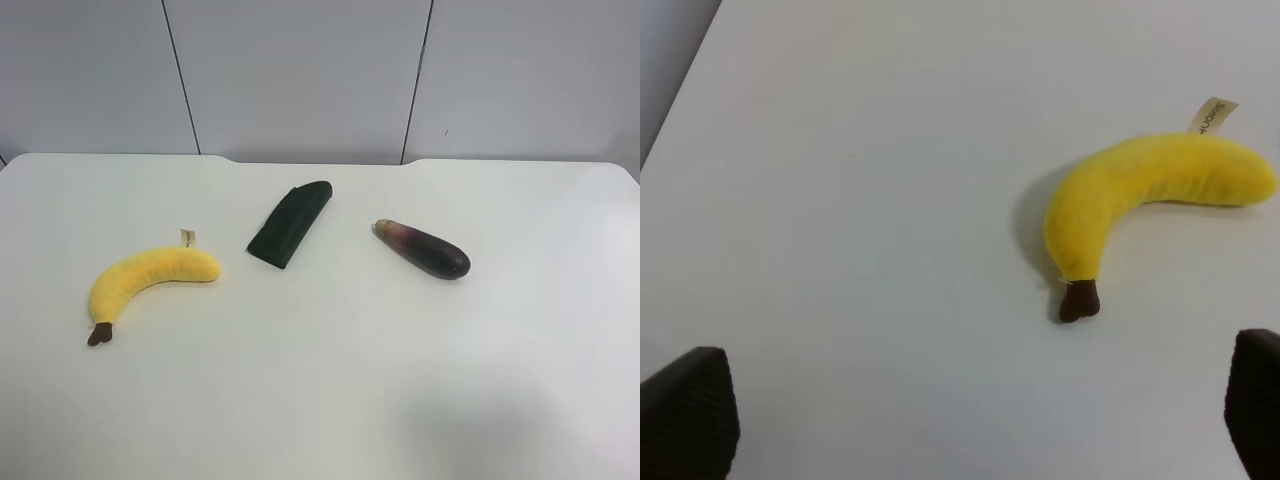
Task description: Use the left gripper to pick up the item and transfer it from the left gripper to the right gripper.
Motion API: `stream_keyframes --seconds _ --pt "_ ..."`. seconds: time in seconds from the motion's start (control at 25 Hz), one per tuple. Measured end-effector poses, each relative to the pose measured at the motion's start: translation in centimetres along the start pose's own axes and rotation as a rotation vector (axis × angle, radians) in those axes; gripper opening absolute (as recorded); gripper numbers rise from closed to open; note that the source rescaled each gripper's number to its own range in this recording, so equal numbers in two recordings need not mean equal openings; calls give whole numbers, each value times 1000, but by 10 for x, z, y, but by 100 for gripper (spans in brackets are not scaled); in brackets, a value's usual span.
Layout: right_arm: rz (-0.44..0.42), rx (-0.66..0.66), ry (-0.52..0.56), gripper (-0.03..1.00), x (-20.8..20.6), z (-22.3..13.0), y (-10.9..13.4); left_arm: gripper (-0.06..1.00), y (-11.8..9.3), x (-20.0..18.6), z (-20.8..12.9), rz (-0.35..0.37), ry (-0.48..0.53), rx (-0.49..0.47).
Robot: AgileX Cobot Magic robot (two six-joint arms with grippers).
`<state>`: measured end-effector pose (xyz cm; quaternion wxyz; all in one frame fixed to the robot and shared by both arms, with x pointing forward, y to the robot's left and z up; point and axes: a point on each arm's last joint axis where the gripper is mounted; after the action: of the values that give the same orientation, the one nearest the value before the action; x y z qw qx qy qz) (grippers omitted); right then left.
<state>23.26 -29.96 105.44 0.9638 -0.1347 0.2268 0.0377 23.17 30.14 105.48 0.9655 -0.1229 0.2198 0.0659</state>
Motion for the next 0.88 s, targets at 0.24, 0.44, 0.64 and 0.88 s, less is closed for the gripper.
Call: stream_keyframes --seconds 0.24,0.44,0.64,0.88 --pt "0 0 0 95 0 0 0 100 0 0 0 0 0 0" --pt "0 0 0 95 0 0 0 100 0 0 0 -5 1 -3" --pt "0 0 0 95 0 0 0 100 -8 4 13 -23 117 -6" --pt "0 0 0 95 0 0 0 100 -25 37 62 -34 395 74"
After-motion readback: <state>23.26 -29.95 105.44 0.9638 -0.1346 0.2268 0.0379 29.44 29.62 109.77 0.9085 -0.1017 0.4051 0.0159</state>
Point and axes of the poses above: a point on each arm's last joint axis where the gripper is mounted, x pointing out along that axis toward the gripper, y along the wrist's bending axis when the last joint is at zero, z = x × y, and after that the axes turned 13 degrees about -x, right-handed
